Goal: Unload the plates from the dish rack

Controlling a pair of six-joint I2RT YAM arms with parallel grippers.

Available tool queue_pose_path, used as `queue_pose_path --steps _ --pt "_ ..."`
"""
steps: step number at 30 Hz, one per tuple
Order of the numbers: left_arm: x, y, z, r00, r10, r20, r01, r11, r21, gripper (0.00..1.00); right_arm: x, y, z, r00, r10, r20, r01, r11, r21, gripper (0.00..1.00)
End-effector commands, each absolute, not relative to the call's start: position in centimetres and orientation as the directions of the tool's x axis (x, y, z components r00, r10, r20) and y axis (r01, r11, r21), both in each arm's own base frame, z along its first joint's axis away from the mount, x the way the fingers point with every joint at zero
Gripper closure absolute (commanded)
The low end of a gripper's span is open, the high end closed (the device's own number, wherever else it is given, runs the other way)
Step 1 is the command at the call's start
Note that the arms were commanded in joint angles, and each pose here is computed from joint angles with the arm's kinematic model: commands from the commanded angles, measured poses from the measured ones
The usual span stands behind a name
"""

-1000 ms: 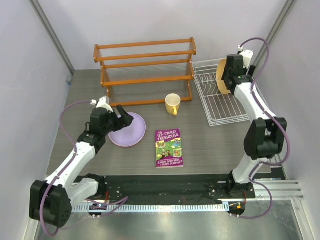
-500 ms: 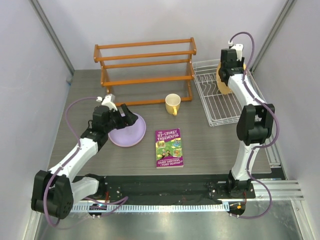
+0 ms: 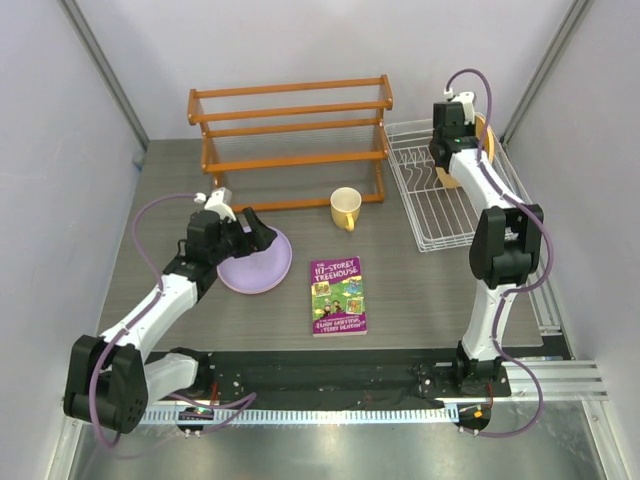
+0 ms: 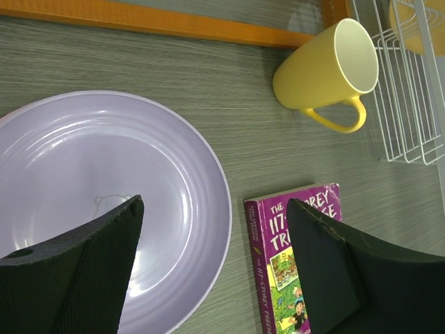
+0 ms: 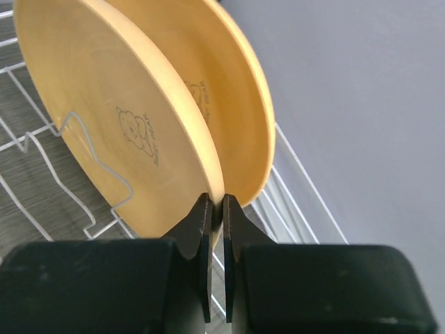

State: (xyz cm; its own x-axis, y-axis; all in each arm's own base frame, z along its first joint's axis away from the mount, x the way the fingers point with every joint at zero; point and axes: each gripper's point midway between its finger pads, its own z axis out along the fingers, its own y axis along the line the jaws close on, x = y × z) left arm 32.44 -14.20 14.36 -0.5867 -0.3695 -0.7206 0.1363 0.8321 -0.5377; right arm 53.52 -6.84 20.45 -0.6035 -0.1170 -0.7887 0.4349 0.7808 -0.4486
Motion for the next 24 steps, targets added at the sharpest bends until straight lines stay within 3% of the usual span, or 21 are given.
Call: queue_pose_path --steps 1,11,19,24 --pt "33.1 -14.4 15.2 -0.562 -0.365 -0.742 0.168 0.828 -0.535 0.16 53.2 -5.4 27.2 -0.451 -0.165 -0.877 0.579 0.694 -0.429 0.97" --pt "32.8 -13.6 15.6 -0.548 -0.356 -0.757 0.148 0.849 -0.507 0.12 48.5 -4.2 31.6 -0.35 -0.242 -0.905 0.779 0.462 -0.424 0.96" --pt "32.7 -13.2 16.5 -0.522 -0.376 -0.766 0.134 0.851 -0.508 0.09 43.7 -3.8 36.7 -0.209 -0.172 -0.963 0.789 0.551 -0.27 0.96" --pt "32.7 -13.5 17.2 -0.519 -0.392 -0.76 0.147 0.835 -0.53 0.09 41.8 -1.0 36.2 -0.247 -0.133 -0.96 0.671 0.691 -0.268 0.96"
